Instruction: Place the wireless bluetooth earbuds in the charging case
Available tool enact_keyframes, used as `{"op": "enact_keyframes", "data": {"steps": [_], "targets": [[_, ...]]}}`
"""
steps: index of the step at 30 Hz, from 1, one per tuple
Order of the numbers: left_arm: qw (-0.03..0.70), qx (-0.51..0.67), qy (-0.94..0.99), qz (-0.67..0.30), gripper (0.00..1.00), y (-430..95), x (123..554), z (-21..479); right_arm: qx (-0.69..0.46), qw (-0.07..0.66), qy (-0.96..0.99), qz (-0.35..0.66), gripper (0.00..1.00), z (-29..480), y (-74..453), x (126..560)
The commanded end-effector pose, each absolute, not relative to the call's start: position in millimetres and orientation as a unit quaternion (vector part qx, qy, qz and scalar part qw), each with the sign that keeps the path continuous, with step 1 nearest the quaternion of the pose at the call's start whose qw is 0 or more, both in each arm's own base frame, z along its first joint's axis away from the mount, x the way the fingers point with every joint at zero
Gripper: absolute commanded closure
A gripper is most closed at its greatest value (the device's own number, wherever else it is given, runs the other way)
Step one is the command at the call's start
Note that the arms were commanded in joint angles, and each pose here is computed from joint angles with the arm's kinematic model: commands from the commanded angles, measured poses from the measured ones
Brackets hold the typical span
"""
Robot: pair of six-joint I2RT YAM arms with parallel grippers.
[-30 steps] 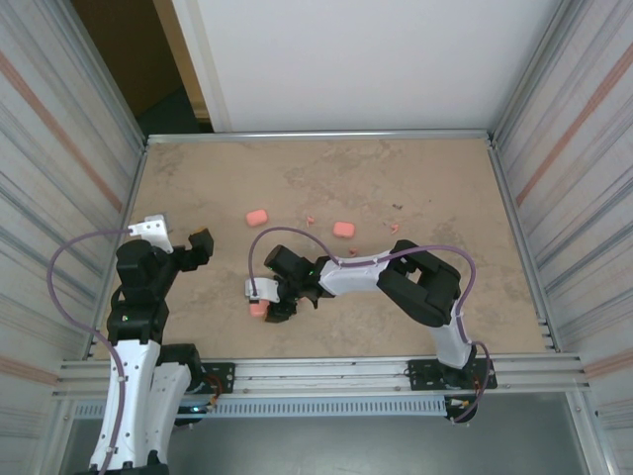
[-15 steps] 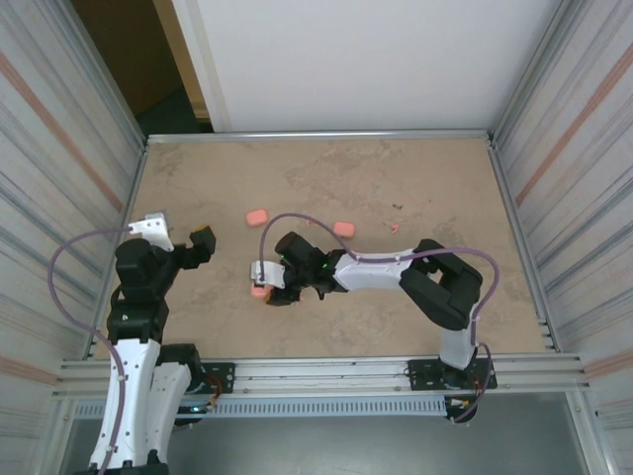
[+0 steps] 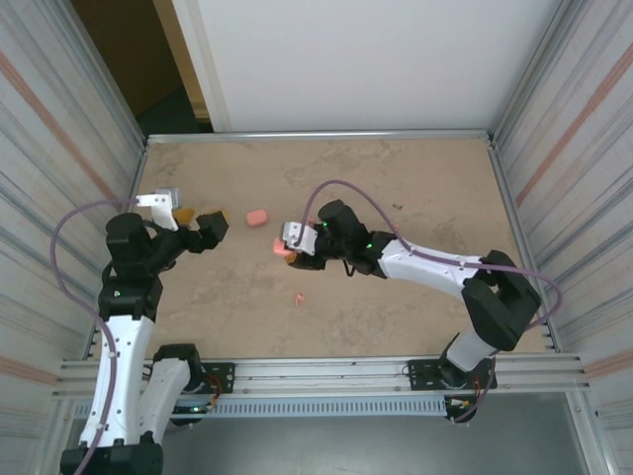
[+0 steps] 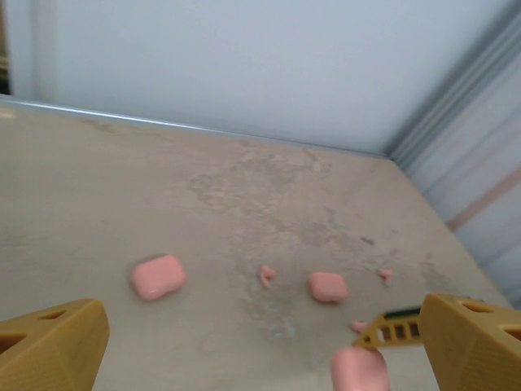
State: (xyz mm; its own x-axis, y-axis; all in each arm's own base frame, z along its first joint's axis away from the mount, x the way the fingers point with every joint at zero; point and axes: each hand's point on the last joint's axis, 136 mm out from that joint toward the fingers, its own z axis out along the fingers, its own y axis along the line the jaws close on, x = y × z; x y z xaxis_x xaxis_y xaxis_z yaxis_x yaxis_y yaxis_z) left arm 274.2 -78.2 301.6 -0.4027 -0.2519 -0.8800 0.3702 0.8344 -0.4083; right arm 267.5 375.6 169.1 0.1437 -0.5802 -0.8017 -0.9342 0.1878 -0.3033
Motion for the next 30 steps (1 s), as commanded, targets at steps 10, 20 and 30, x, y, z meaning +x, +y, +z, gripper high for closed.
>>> {"op": "enact_keyframes", "data": {"steps": [10, 20, 30], "targets": [[0.454, 0.14, 0.756, -0.451, 0.03, -147, 252, 321, -0.562, 0.552, 0.601, 0.139, 0.6, 242, 325, 280], [0.42, 0.198, 0.731, -0.5, 0.03, -204, 254, 327, -0.534, 0.603, 0.576, 0.139, 0.6, 286, 310, 269], [0.397, 0.227, 0.721, -0.52, 0.04, -243, 257, 321, -0.518, 0.624, 0.568, 0.138, 0.6, 299, 300, 265]]}}
